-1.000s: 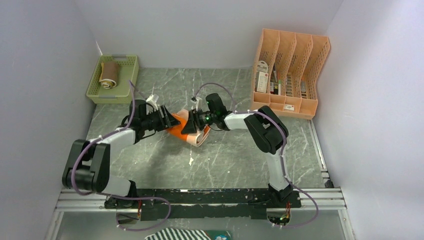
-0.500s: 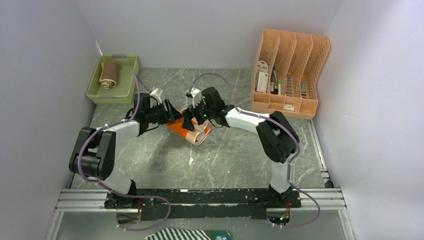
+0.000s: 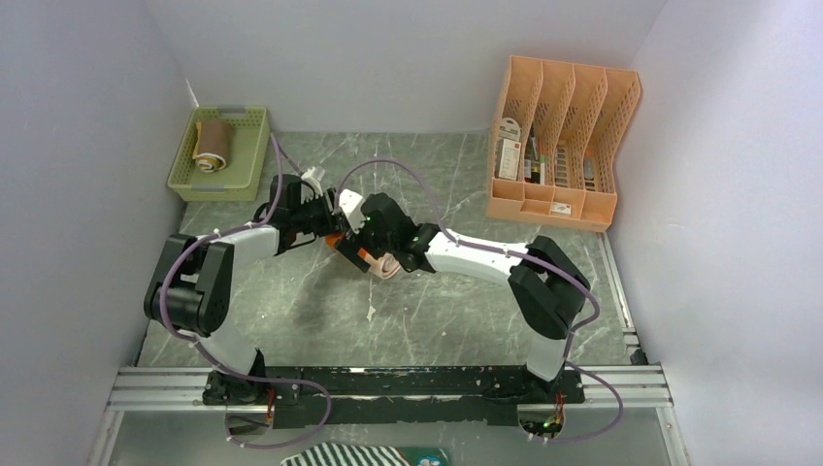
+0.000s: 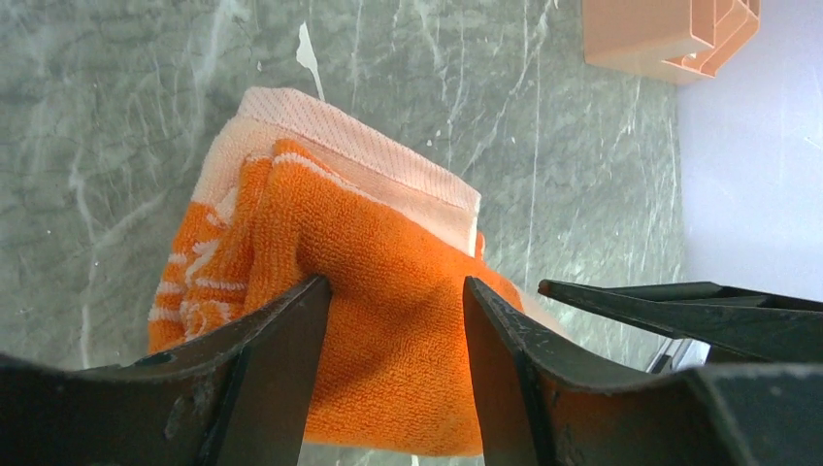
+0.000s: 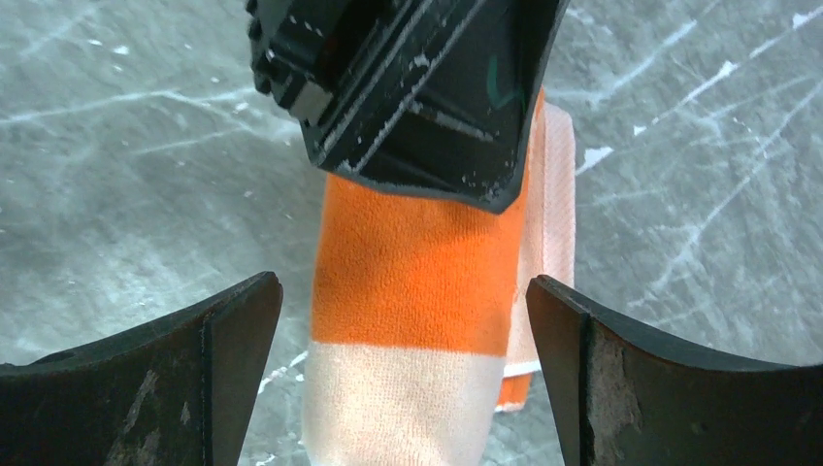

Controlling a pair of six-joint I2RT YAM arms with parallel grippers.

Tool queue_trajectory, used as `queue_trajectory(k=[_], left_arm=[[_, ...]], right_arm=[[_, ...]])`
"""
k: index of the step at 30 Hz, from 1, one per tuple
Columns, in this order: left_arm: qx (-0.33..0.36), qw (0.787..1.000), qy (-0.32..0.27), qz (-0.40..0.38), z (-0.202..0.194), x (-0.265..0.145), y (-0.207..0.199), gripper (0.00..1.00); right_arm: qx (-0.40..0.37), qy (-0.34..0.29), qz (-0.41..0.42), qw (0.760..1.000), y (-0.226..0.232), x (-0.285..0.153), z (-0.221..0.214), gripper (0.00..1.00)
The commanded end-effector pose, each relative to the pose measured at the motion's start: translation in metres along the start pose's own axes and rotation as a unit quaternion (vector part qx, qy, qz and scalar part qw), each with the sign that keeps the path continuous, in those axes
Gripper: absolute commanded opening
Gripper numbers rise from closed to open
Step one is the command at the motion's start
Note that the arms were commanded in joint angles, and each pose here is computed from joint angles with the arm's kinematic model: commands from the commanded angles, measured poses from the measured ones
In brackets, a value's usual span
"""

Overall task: Roll the towels
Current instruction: Roll the towel at the center of the board.

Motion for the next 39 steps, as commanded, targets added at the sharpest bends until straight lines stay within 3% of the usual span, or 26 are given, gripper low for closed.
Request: queue_trajectory(k=[1, 18, 24, 31, 35, 39], left_arm=[[0.013, 0.999, -0.011, 0.035, 0.009, 0.007, 0.005, 0.65], [0.017, 0.998, -0.002, 0.066, 0.021, 0.026, 0.011, 0.65], [0.020, 0.997, 0.003, 0.070, 0.024, 0.027, 0.009, 0.65], [0.047, 0.996, -0.037, 0.060, 0.064, -0.002, -0.020, 0.71], [0.054, 0.993, -0.086, 0.064, 0.088, -0.035, -0.036, 0.75], [0.037, 0.991, -0.114, 0.062, 0.081, -0.055, -0.043, 0.78]], right_arm=[[-0.009, 0.057, -0.053, 0.997, -0.007, -0.001, -0.018, 1.00], [-0.046, 0.085, -0.050, 0.994, 0.018, 0.022, -0.039, 1.00], [-0.049, 0.101, -0.049, 0.992, 0.018, 0.031, -0.053, 0.88], [0.049, 0.068, -0.005, 0.996, 0.000, 0.029, -0.062, 0.63], [0.121, 0.025, 0.047, 0.991, -0.011, 0.022, -0.064, 0.59], [0.208, -0.024, 0.114, 0.971, -0.022, 0.018, -0.063, 0.59]])
Point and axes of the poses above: each gripper's point midway between its finger pads, its own x axis out along the fingers, its own y axis along the line the jaws close on, z = x × y, the point moved 6 cm from there along -x, back along the fingers, and after that the axes turned 6 degrees about -x, right-handed, at the moved point
